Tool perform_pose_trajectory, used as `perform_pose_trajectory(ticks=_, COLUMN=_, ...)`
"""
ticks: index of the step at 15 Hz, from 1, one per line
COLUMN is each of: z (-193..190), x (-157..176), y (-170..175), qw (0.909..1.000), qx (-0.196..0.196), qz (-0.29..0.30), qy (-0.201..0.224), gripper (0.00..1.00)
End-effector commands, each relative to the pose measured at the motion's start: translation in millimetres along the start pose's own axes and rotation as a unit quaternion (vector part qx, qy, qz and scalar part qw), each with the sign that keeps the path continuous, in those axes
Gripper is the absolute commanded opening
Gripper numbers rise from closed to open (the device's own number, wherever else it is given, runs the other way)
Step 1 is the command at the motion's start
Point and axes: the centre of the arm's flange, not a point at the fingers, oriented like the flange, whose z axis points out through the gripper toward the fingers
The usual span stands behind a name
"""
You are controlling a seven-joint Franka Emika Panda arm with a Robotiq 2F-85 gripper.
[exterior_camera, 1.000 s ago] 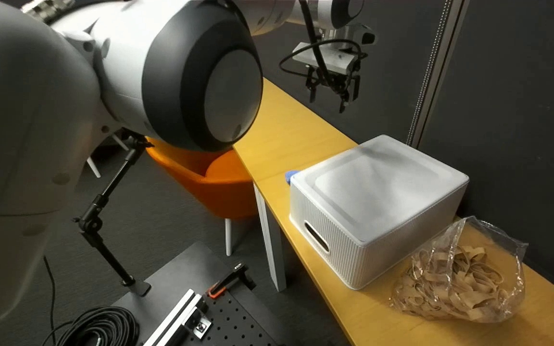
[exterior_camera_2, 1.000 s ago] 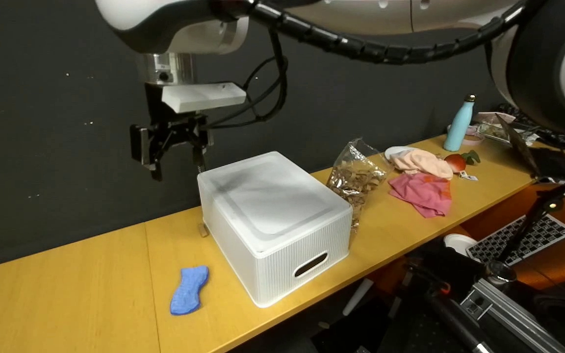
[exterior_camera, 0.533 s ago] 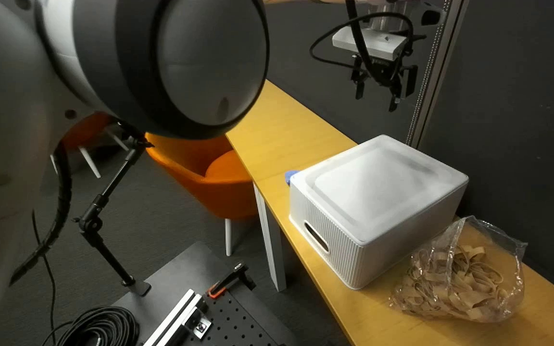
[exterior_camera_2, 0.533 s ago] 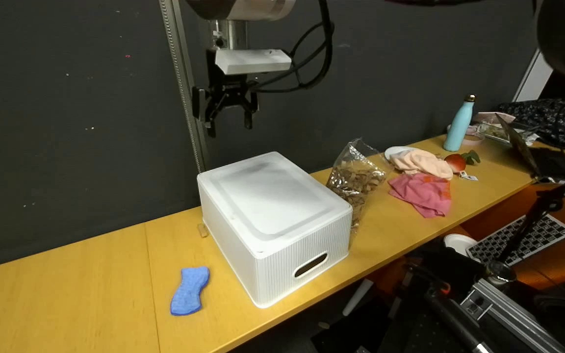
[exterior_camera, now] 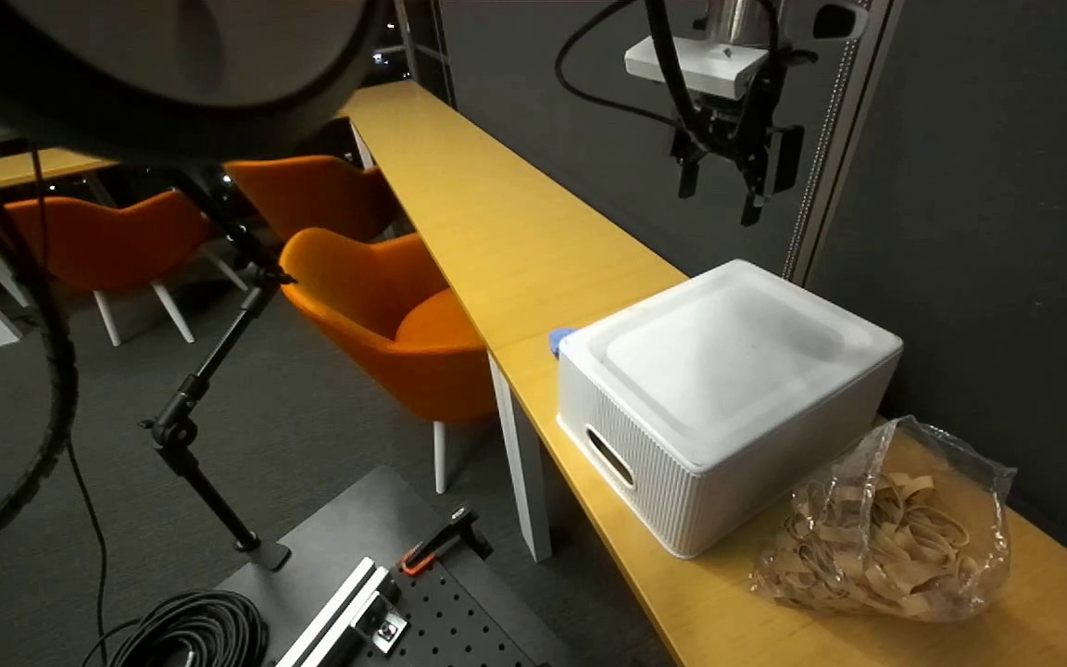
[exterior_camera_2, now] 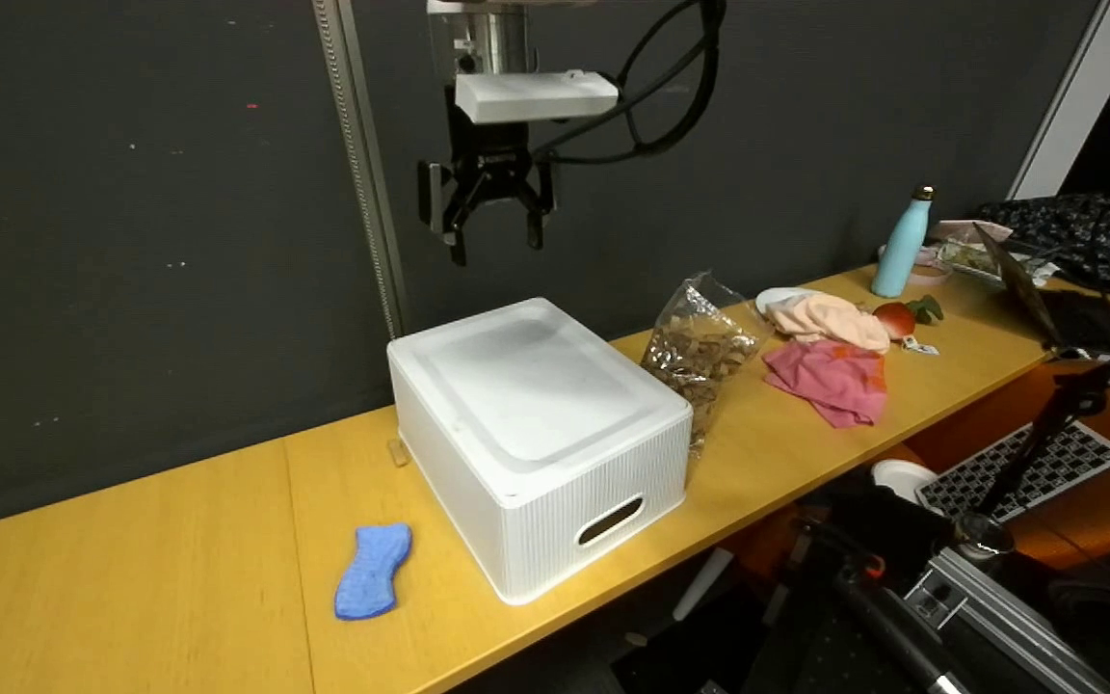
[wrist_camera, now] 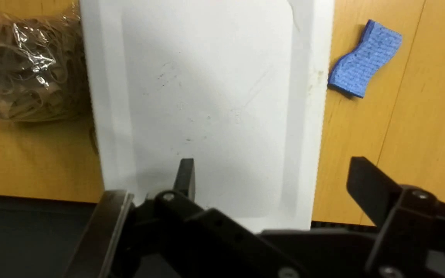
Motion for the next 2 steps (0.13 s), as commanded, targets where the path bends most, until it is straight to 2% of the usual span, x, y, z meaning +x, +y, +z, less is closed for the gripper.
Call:
perform_pose_trajectory(ticks=1, z=-0.2, x=0.0, y=0.0, qw=1.0, qx=0.0, qz=0.0, qy=0.0, gripper=1.0)
perform_pose_trajectory(ticks=2, z=1.2, x=0.4, y=-0.1, qw=1.0, qx=0.0, qz=0.0, qy=-0.001, gripper=1.0)
